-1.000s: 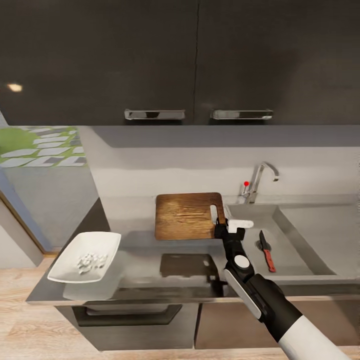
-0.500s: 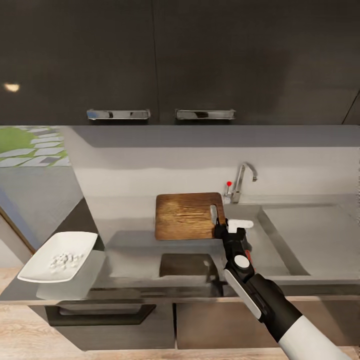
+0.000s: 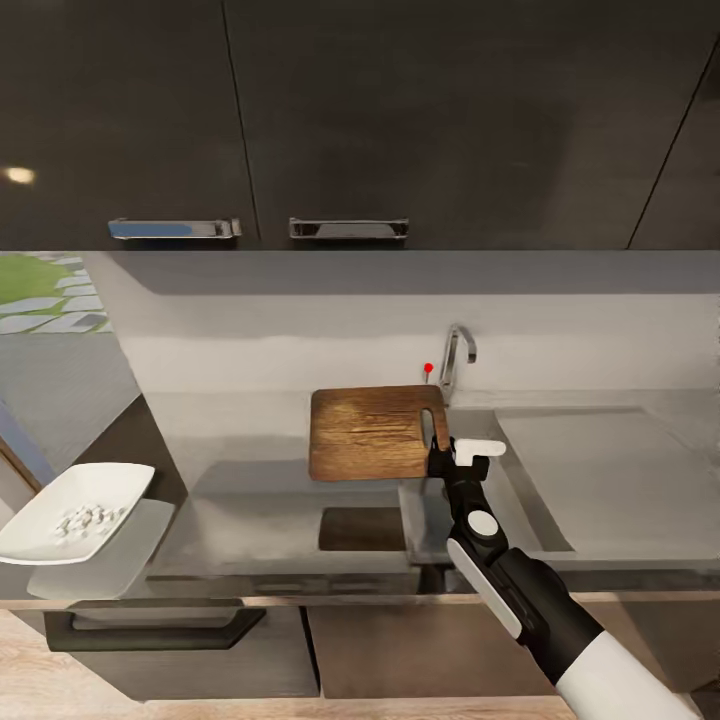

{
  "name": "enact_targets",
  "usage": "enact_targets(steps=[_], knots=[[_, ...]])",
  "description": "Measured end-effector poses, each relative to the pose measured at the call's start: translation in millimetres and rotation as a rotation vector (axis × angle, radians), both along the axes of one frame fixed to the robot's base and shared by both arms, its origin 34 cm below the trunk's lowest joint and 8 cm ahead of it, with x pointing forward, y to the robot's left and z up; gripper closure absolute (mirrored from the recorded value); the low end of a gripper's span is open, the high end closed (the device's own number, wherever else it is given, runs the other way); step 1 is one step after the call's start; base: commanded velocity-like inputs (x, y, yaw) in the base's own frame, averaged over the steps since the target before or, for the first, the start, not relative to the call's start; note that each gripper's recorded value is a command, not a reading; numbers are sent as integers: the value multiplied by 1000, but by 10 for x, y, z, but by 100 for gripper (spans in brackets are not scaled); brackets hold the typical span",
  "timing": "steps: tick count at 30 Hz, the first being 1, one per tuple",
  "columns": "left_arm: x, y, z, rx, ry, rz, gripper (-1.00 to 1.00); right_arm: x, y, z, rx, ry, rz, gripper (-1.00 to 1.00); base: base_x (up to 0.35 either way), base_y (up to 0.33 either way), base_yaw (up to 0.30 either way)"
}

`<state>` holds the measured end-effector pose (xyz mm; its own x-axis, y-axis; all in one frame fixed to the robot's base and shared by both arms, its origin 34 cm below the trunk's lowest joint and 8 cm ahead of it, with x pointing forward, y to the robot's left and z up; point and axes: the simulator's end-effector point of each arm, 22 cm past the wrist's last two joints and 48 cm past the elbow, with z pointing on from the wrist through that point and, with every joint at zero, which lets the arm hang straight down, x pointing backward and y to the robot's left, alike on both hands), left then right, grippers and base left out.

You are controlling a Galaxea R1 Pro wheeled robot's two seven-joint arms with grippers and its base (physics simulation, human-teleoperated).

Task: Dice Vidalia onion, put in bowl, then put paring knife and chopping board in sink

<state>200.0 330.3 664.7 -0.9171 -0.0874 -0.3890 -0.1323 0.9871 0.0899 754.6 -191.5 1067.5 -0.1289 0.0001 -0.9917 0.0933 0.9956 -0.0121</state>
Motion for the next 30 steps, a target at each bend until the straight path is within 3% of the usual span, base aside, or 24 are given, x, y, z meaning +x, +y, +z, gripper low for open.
enact_targets(steps=[8,12,17,20,30], knots=[[0,1,0,0,0,0,-100,-17,163,-46,27,14,-3,100,0,-7,0],[3,0,1,0,0,0,-100,-88,-53,-271,49,74,-164,100,0,0,0],[7,1,2,0,-1,0,-100,-143,-526,-593,181,170,-359,100,0,0,0],[6,2,2,0,-1,1,-100,-181,-794,-685,219,190,-437,100,0,0,0],[14,1,4,0,-3,0,-100,-422,-1235,-855,196,246,-630,100,0,0,0]])
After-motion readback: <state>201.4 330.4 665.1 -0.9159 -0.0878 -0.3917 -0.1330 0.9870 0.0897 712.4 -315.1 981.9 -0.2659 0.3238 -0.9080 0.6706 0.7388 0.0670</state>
